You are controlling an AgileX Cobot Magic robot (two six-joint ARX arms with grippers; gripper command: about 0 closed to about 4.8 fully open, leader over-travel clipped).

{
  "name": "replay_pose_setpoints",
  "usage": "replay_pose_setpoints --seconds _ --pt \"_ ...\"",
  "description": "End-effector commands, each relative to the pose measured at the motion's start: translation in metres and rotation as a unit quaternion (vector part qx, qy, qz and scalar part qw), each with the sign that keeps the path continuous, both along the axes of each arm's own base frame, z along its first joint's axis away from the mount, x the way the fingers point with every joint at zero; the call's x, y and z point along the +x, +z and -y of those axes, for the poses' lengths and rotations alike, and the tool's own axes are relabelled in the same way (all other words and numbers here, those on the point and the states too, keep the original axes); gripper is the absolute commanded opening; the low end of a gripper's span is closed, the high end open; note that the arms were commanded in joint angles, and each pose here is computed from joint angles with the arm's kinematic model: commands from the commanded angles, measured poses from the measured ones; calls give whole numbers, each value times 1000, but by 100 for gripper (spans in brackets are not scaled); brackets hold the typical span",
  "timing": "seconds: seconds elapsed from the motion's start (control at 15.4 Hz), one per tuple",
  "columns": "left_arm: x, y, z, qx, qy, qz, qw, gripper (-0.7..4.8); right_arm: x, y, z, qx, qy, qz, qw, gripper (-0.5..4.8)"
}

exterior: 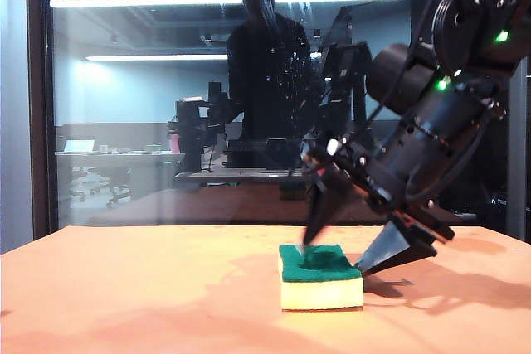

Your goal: Pick up the sponge from the table, wipe the water off the glass, and finally place the sponge back on the table.

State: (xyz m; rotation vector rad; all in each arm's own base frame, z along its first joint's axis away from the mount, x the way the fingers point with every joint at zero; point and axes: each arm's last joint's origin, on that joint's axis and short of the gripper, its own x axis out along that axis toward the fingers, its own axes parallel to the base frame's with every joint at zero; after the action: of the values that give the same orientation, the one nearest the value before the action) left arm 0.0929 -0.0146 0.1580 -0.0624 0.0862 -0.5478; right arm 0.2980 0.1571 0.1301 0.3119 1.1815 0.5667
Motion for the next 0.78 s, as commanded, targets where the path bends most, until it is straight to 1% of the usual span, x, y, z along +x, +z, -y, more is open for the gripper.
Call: replay_pose_setpoints --seconds 0.06,0.13,0.19,0.32,0.39,0.78 --pt "0 2 0 0 -4 5 1000 -6 4 -8 -2 -4 0 -6 1000 284" --pt "0 2 0 0 -4 5 1000 -6 4 -12 -3 -6 0 -11 1000 254" --pt "0 2 0 0 -4 5 1000 -6 4 -17 -3 -9 0 -18 1000 199" --pt "0 2 0 0 -4 5 1000 -6 5 -20 -3 -11 0 -21 1000 40" --pt "0 2 0 0 -4 5 1000 -6 6 -20 -3 -9 0 -16 1000 -6" --pt "0 2 0 0 -2 6 1000 -6 15 -13 -8 20 0 45 999 -6"
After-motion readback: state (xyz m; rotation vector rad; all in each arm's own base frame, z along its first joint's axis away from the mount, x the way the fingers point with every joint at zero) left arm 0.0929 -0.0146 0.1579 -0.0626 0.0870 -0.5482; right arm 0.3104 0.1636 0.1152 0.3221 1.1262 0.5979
